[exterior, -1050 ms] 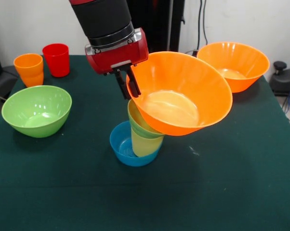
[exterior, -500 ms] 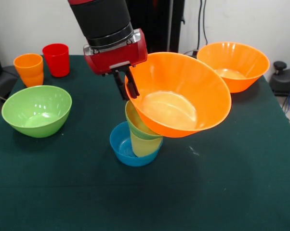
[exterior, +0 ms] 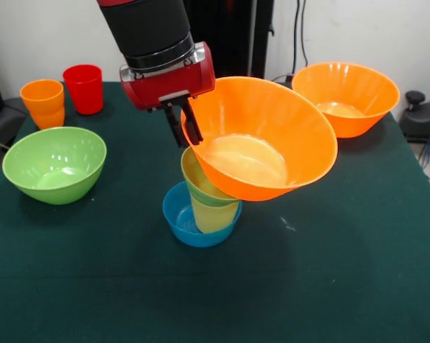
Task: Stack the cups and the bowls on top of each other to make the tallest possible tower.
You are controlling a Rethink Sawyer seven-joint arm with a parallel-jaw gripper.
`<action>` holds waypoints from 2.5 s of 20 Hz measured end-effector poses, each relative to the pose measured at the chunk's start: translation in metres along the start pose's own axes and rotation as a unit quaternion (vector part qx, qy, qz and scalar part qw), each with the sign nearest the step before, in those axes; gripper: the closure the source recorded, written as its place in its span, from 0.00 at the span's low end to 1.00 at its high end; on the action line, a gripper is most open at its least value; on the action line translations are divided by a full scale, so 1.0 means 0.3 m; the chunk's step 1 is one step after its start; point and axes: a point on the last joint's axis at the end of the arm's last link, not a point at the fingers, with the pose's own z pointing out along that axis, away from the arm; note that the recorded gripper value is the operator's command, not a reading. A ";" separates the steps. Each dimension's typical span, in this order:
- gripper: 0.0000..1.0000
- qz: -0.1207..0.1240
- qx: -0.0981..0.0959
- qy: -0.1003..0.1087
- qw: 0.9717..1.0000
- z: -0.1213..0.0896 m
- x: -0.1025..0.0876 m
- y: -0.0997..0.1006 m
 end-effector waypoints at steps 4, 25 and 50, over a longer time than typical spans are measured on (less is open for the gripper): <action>1.00 -0.001 0.002 0.011 1.000 -0.002 0.010 -0.001; 1.00 -0.002 0.006 0.016 1.000 -0.009 0.015 -0.010; 1.00 0.009 0.015 0.051 0.999 -0.060 -0.028 -0.036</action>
